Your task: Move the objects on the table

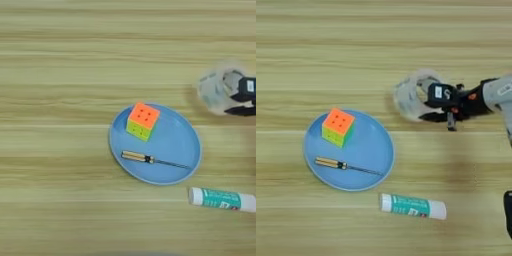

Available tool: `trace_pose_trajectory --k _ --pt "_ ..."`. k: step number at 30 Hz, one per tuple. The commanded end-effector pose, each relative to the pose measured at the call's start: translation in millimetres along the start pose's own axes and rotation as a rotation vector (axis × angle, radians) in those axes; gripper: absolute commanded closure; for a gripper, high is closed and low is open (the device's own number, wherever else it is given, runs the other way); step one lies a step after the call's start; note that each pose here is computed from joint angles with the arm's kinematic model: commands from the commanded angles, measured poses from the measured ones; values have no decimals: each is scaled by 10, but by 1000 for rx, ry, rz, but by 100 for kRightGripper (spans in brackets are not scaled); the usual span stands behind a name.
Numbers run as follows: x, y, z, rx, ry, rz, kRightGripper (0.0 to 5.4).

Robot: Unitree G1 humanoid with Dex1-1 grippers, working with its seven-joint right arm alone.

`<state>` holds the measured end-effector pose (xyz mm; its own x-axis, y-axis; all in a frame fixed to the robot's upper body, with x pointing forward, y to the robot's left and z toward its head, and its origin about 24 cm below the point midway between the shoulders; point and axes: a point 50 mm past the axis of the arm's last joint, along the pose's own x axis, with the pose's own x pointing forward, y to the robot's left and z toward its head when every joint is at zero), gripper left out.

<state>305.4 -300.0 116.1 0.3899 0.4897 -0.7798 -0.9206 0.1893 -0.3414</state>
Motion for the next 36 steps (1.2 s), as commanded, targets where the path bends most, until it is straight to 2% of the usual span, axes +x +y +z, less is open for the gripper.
trace_pose_trajectory --k 1,9,23,25,36 --pt "-231 -257 151 -17 -36 -198 439" --pt "-99 -177 9 64 -17 -197 439" --pt "-15 -122 -60 94 3 -157 439" --pt "-14 -124 -61 94 3 -158 401" --pt "-67 -186 24 90 -48 -185 304"
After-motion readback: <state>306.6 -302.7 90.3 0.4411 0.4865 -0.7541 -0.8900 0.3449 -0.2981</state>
